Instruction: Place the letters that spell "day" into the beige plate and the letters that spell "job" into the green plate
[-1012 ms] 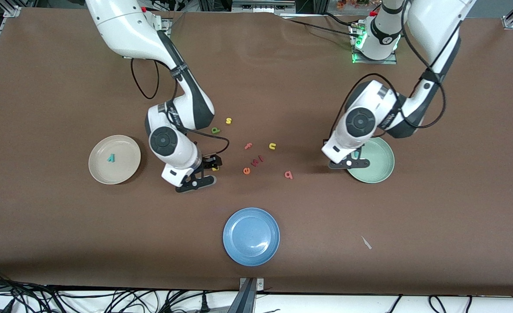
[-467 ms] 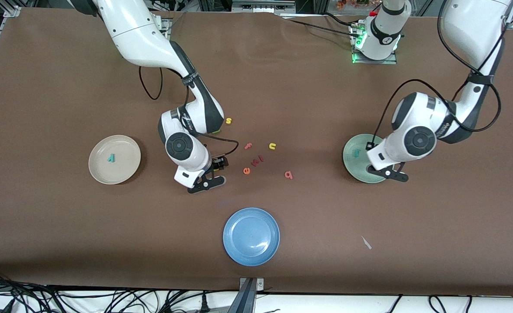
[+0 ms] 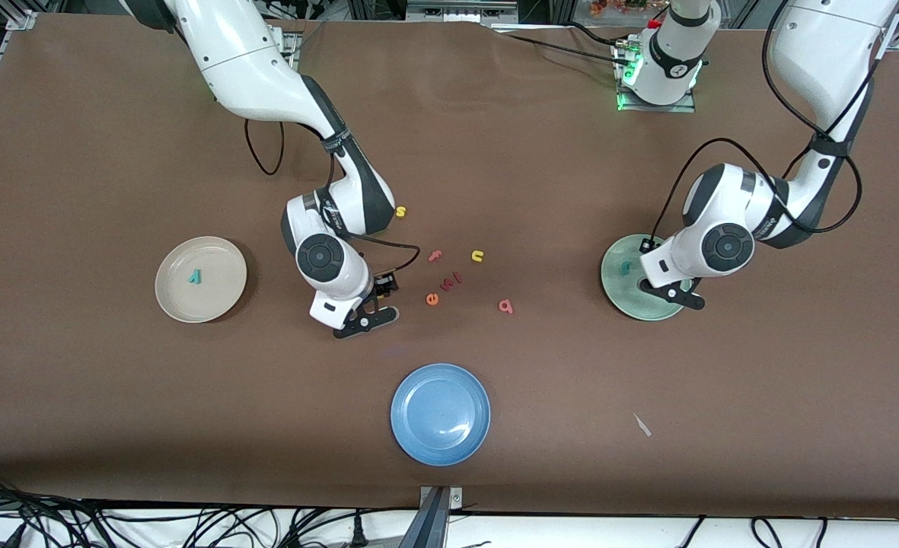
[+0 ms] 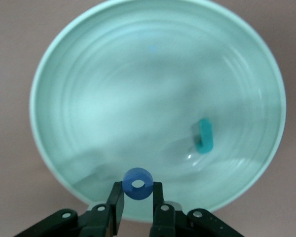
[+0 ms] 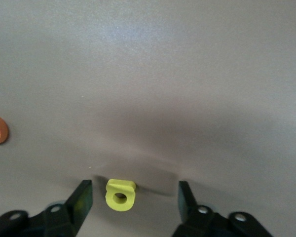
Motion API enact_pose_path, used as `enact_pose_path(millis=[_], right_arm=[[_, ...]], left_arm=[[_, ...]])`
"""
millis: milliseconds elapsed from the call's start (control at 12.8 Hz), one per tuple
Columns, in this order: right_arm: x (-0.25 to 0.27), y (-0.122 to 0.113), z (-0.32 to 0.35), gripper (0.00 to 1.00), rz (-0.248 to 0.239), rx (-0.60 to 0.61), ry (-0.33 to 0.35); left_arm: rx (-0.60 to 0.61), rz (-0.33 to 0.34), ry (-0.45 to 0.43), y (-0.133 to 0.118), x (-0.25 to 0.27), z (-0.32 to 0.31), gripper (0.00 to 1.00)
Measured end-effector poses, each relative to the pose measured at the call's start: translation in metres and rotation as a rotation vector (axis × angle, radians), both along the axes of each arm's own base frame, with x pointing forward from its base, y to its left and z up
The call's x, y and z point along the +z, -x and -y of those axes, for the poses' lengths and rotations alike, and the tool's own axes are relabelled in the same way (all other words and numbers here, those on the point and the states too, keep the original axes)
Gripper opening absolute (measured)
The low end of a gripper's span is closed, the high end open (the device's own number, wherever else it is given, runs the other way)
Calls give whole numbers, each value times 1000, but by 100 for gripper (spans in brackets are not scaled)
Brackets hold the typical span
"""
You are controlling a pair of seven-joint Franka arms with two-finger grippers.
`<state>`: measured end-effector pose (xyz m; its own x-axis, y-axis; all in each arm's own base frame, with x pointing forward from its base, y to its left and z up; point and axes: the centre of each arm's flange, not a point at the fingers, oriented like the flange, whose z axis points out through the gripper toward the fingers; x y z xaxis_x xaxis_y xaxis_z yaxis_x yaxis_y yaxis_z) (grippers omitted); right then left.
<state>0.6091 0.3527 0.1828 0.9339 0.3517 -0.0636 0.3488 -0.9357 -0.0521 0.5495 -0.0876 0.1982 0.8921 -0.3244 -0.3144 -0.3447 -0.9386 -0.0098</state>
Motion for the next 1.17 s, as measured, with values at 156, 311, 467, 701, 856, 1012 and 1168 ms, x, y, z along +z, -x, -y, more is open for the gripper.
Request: enact_pose_path(millis=[156,311,467,701,856,1012,1168], right_arm=[[-2,2,-2,76,3,15,11],[-5,5,-7,73,1,26,17],[-8,7,-10,72,3,38,24],[-7,7,-12,65,11,52,34],[-7,7,-12,60,13,55,37],[-6,7,-12,56,15,56,38],[-5,6,-12,49,17,57,39]], left_arm=[[-3,4,12,5,-11,2,25],[-3,2,14,5,-13,2,43],[-2,4,14,5,-12,2,65],[5,37,11,-4,3,3,95],[2,89,9,-17,32,8,100],[-5,162,9,-34,71,15,100],[19,200,39,-44,104,30,100]])
